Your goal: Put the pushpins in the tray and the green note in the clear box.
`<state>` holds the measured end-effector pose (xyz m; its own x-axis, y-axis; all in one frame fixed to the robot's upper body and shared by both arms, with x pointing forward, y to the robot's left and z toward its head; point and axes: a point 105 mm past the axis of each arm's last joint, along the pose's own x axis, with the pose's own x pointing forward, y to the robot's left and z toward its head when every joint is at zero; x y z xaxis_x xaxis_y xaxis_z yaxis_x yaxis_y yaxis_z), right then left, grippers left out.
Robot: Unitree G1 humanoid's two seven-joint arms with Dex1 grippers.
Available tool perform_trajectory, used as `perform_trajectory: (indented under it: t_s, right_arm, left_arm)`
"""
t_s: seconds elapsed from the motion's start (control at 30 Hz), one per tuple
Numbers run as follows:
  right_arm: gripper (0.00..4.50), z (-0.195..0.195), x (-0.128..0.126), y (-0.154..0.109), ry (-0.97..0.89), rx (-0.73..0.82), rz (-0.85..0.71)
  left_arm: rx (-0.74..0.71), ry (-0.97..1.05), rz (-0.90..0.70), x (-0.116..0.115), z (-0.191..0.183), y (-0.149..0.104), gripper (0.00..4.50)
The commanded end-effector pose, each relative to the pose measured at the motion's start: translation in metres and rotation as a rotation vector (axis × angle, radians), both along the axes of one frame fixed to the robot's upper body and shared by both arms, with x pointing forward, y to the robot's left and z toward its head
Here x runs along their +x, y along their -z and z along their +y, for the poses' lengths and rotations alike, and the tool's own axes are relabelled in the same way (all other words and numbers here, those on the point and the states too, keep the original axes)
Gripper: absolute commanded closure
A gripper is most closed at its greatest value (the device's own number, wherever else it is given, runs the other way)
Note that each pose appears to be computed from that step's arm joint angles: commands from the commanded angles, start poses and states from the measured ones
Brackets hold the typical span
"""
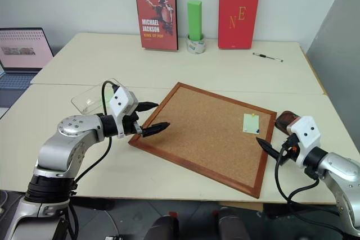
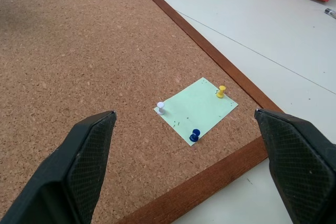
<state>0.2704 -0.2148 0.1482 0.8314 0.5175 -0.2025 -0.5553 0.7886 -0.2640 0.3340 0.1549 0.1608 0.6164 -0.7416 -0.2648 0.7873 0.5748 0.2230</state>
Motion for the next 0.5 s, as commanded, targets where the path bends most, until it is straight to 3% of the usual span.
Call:
perform_trajectory:
  t_s: [0.03,0.5]
  right_arm:
    - [0.02,-0.0006,0.0011,-0.0115,-0.01,-0.021,-0.049]
    - [0.02,0.0078,0.0034,-0.0089,-0.043,-0.017,-0.049]
  left_arm:
    - [-0.012,0.028,-0.068,-0.0025,-0.0054,-0.0163,0.0]
    - [0.019,0.02,-0.088,0.0025,-0.0128,-0.018,0.0]
